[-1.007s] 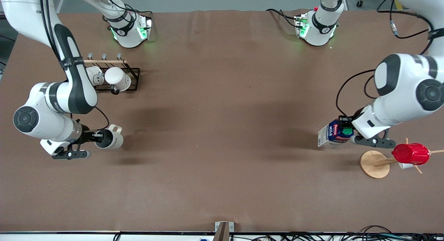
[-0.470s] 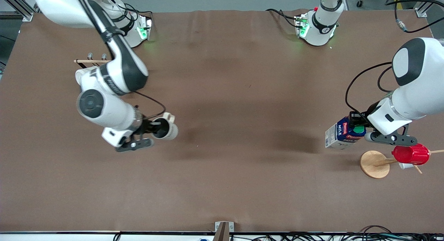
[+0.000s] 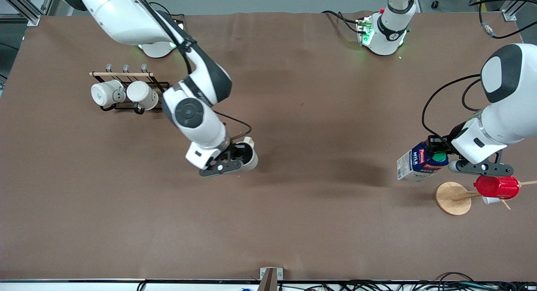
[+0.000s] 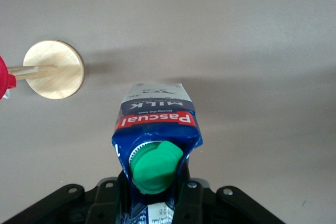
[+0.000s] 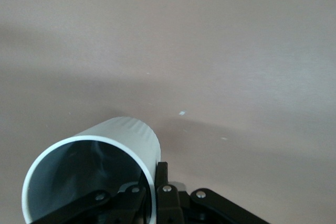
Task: Place cup and milk on table
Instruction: 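Carry the white mug with the right gripper toward the table middle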
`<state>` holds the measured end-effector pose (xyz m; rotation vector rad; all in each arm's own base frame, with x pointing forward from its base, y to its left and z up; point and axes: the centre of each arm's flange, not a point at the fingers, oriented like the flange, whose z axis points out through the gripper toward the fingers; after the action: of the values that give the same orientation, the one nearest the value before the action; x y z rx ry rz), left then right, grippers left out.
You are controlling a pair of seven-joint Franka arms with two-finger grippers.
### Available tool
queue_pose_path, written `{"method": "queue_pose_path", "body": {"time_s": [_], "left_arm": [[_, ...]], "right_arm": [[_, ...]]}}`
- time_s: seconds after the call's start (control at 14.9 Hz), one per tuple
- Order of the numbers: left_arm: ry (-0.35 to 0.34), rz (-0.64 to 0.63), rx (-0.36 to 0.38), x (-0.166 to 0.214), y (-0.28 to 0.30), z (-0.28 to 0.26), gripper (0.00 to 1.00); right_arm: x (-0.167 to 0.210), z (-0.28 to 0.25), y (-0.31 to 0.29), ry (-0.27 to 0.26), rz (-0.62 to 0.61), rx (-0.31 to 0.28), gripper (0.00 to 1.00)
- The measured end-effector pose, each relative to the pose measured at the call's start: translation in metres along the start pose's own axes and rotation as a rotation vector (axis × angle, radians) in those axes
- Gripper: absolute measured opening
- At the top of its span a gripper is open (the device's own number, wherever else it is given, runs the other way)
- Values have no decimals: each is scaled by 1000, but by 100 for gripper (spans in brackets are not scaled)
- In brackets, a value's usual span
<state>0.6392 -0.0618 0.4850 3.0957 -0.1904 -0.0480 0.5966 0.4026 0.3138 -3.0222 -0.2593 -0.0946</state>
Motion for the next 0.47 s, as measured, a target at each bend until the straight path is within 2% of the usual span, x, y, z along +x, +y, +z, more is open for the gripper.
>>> {"method": "queue_pose_path", "body": {"time_s": [0.2,0.47], "left_arm": [[0,-1,0,0,-1,0,34],[-2,-18,-1,0,5,1,34]], "right_arm": [[-13,29,-28,20,-26,-33,4],[-24,57,-54,58,-93,-34,4]]}}
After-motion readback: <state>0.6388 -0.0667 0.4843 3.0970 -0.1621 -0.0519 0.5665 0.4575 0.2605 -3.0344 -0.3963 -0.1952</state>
